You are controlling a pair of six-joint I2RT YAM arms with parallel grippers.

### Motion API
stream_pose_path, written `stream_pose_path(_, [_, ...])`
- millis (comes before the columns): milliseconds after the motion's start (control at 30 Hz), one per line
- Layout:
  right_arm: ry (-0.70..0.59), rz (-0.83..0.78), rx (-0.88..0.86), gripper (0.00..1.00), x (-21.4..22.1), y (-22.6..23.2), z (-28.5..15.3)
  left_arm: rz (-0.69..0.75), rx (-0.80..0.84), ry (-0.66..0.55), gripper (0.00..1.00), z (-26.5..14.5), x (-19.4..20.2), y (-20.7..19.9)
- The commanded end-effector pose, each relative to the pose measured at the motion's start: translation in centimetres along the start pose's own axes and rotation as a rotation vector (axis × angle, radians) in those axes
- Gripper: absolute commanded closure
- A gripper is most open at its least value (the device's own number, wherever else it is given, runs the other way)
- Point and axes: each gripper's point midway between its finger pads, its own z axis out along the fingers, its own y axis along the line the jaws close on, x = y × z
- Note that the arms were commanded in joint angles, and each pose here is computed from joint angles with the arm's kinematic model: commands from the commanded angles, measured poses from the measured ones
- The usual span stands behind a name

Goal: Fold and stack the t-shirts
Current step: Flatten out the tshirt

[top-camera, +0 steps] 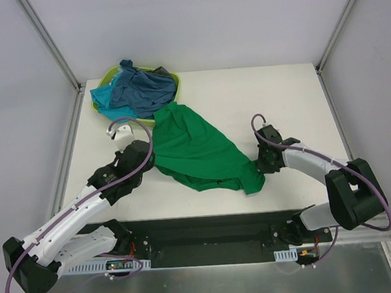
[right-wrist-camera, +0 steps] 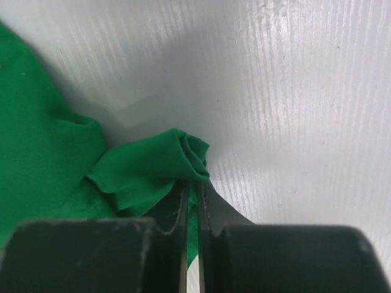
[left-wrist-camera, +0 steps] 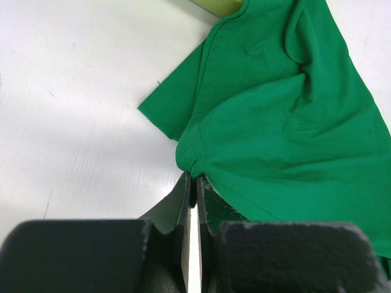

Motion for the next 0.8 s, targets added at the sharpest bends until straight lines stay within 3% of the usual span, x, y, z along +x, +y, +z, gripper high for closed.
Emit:
stream_pose_path(0, [-0.006,0.002,0.014,1.0,0.5,-0.6,-0.5,0.0,-0.023,-0.037,1.0,-0.2,-0.9,0.7])
stream_pose_path(433, [-0.374,-0.007,-0.106,1.0,-5.6,-1.8,-12.6,-0.016,-0.012,-0.138,1.0,-1.7,-6.1,-0.9])
stream_pose_path(633, [-0.346,0.037,-0.005,0.99,-7.0,-4.5,-13.3,0.012,-0.062,-0.175,1.0,-1.2,-8.4,-1.4])
stream_pose_path(767, [-0.246,0.049,0.07,0.96,-6.7,-5.8,-11.7,-0.001,-0.065,-0.156,1.0,-0.4,-8.8,-1.9])
